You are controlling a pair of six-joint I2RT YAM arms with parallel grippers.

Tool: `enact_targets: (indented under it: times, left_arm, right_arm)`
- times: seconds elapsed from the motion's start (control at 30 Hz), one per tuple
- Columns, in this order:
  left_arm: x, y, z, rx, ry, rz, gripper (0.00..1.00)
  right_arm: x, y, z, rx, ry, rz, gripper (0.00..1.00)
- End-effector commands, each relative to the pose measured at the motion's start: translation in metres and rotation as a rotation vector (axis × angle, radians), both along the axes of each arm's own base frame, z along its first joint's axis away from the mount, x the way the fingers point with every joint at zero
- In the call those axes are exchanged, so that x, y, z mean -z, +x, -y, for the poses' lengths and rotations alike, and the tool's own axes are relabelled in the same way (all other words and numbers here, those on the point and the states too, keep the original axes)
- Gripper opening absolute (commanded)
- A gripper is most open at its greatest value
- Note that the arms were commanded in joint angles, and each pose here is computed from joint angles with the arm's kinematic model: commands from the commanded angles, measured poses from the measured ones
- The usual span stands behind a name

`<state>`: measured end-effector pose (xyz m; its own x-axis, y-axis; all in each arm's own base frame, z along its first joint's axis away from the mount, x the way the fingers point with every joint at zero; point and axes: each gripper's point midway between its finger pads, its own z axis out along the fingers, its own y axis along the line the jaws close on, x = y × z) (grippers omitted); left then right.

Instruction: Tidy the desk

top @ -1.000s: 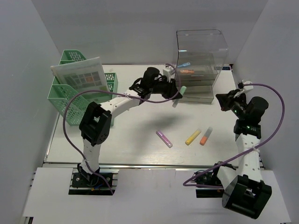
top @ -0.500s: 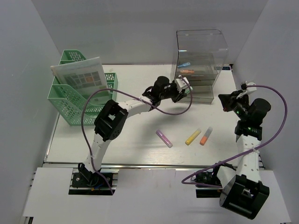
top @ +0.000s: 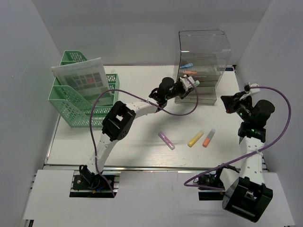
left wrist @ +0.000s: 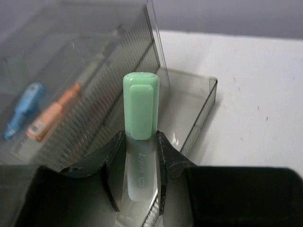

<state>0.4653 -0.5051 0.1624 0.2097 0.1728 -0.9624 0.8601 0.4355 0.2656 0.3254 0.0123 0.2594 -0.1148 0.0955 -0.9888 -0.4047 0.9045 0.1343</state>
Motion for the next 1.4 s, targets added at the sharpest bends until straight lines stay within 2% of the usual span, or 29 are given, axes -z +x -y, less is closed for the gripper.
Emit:
enact_targets:
  times: [0.0, 0.07, 0.37, 0.53, 0.57, 0.6, 0.67, 0.7, 0.73, 0.83, 0.9, 0.93, 0.97, 1.03, 1.07, 1.1, 1.13, 1.17, 1.2, 1.27, 1.3, 1.33, 1.37]
  left_arm:
    - [-0.048, -0.009, 0.006, 0.059, -0.103, 0.054, 0.12]
    - [-0.053, -0.009, 0.007, 0.038, -0.113, 0.083, 0.13]
    - [-0.011, 0.024, 0.009, -0.065, -0.010, 0.096, 0.14]
    - [0.012, 0.036, 0.008, -0.116, 0.028, 0.068, 0.23]
    - [0.013, 0.037, 0.008, -0.120, 0.031, 0.066, 0.28]
    - [0.013, 0.039, 0.006, -0.141, 0.026, 0.056, 0.45]
    - [0.006, 0.037, 0.005, -0.142, 0.018, 0.044, 0.65]
    - [0.001, 0.035, 0.005, -0.136, 0.009, 0.042, 0.70]
    - [-0.006, 0.028, 0.009, -0.118, -0.001, 0.048, 0.73]
    - [-0.038, 0.020, 0.004, -0.115, -0.057, 0.056, 0.74]
    - [-0.069, 0.010, 0.003, -0.110, -0.111, 0.062, 0.73]
    - [-0.080, 0.007, 0.001, -0.113, -0.129, 0.064, 0.72]
    - [-0.105, 0.002, -0.003, -0.114, -0.171, 0.064, 0.72]
    - [-0.123, -0.003, -0.011, -0.132, -0.193, 0.034, 0.68]
    - [-0.123, -0.005, -0.017, -0.161, -0.197, -0.049, 0.63]
    - [-0.146, -0.015, -0.026, -0.166, -0.223, -0.084, 0.60]
    - [-0.148, -0.014, -0.039, -0.189, -0.226, -0.146, 0.54]
    - [-0.147, -0.026, -0.041, -0.184, -0.258, -0.271, 0.42]
    - [-0.141, -0.039, -0.064, -0.225, -0.212, -0.371, 0.36]
    - [-0.123, -0.059, -0.090, -0.282, -0.185, -0.521, 0.12]
    - [-0.120, -0.077, -0.098, -0.232, -0.182, -0.568, 0.02]
    - [-0.116, -0.109, -0.116, -0.201, -0.182, -0.609, 0.02]
    - [-0.112, -0.127, -0.124, -0.189, -0.190, -0.670, 0.06]
  right_arm:
    - [-0.006, 0.000, 0.001, -0.009, -0.024, 0.048, 0.00]
    - [-0.007, 0.000, 0.001, -0.009, -0.022, 0.049, 0.00]
    - [-0.006, 0.001, 0.002, -0.006, -0.022, 0.048, 0.00]
    - [-0.005, 0.001, 0.002, -0.005, -0.020, 0.044, 0.00]
    - [-0.005, 0.001, 0.002, -0.004, -0.021, 0.045, 0.00]
    - [-0.004, 0.001, 0.003, -0.005, -0.022, 0.043, 0.00]
    - [-0.003, 0.000, 0.001, -0.014, -0.025, 0.044, 0.00]
    - [-0.003, 0.000, 0.000, -0.022, -0.026, 0.044, 0.05]
    - [-0.003, -0.002, -0.002, -0.039, -0.028, 0.045, 0.23]
    - [0.001, -0.007, -0.012, -0.109, -0.043, 0.050, 0.47]
    - [0.002, -0.014, -0.023, -0.187, -0.047, 0.054, 0.55]
    - [0.005, -0.017, -0.025, -0.222, -0.096, 0.079, 0.56]
    - [0.007, -0.020, -0.030, -0.265, -0.114, 0.089, 0.57]
    - [0.010, -0.032, -0.044, -0.418, -0.181, 0.147, 0.56]
    - [0.019, -0.040, -0.051, -0.483, -0.173, 0.124, 0.55]
    - [0.020, -0.051, -0.061, -0.584, -0.172, 0.148, 0.53]
    - [0.030, -0.052, -0.063, -0.621, -0.164, 0.126, 0.49]
    - [0.032, -0.057, -0.065, -0.666, -0.206, 0.155, 0.45]
    - [0.034, -0.059, -0.069, -0.699, -0.210, 0.166, 0.31]
    - [0.044, -0.058, -0.068, -0.730, -0.249, 0.143, 0.15]
    - [0.052, -0.058, -0.070, -0.756, -0.286, 0.120, 0.06]
    - [0.063, -0.056, -0.070, -0.780, -0.292, 0.085, 0.06]
    - [0.063, -0.052, -0.067, -0.799, -0.363, 0.118, 0.08]
